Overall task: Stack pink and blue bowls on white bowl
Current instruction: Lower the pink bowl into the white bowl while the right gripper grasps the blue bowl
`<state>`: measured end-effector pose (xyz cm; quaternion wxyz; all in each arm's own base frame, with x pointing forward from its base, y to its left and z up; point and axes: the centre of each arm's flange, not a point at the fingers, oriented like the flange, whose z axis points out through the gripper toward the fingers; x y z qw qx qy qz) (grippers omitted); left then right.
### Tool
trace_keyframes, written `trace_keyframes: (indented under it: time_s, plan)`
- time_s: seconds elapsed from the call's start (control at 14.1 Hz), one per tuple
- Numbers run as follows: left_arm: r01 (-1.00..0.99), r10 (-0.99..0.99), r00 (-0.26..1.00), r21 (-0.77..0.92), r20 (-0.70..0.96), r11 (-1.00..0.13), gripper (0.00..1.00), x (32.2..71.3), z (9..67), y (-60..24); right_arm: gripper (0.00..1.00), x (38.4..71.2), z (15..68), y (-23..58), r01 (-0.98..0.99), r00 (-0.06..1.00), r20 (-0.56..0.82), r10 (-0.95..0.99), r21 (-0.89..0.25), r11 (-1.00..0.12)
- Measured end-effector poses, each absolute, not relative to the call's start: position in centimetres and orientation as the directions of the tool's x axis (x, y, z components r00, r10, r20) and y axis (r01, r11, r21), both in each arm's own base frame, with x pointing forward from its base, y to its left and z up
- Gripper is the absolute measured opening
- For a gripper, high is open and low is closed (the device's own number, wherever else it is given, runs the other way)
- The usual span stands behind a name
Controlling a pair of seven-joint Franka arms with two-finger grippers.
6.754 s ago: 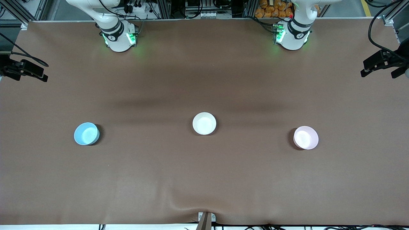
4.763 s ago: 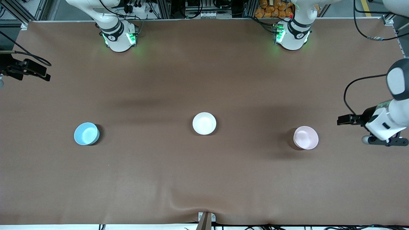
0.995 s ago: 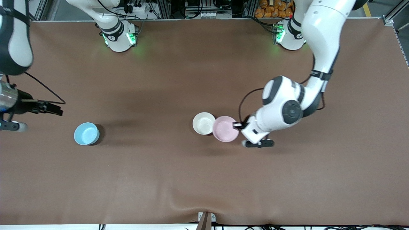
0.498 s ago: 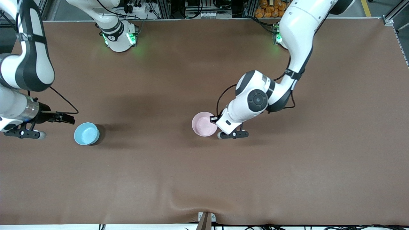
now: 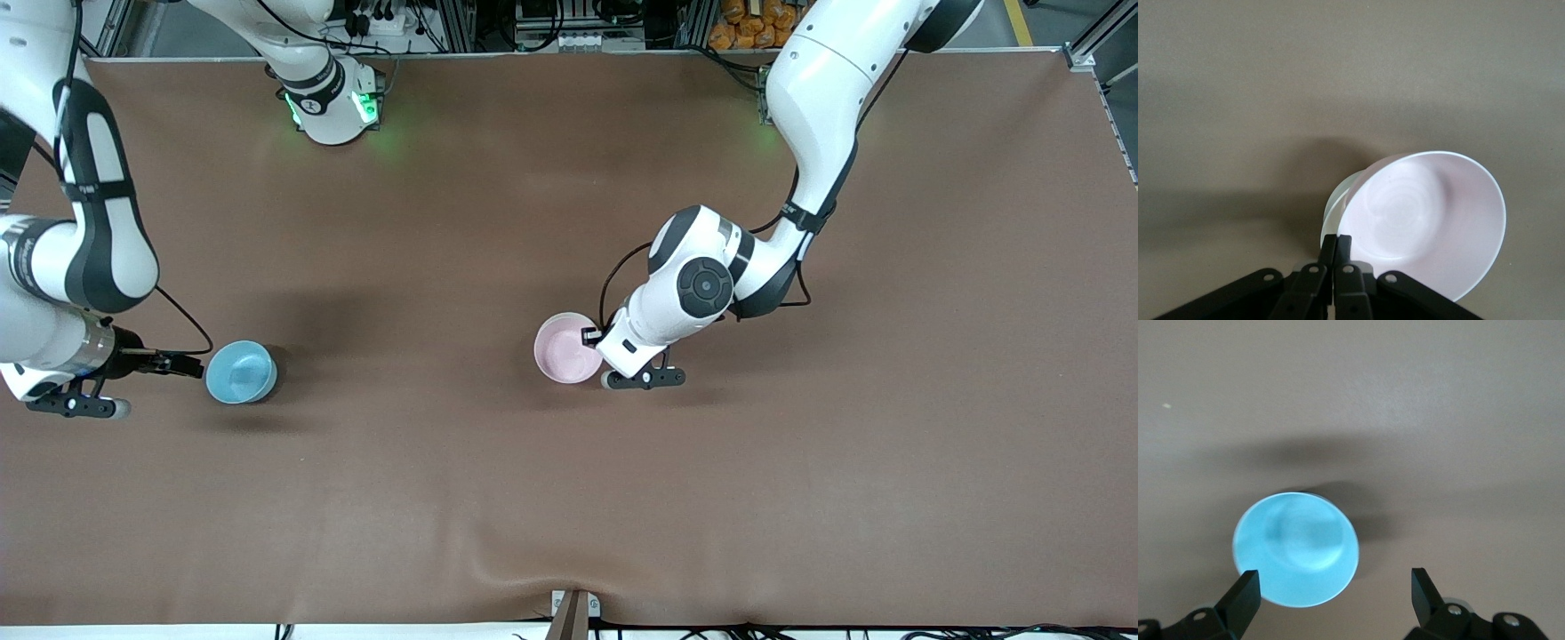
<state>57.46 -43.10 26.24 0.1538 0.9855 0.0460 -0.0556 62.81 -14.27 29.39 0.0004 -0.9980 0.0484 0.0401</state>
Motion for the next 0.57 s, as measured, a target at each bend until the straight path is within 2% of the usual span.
trace_keyframes:
  time_s: [0.57]
  plan:
    - [0.062, 0.029, 0.99, 0.245, -0.136, -0.967, 0.02, 55.4, 24.0, -43.7, 0.99, 62.1, 20.4, -14.7, -0.089, 0.981, -0.174, -0.086, -0.009, -0.996]
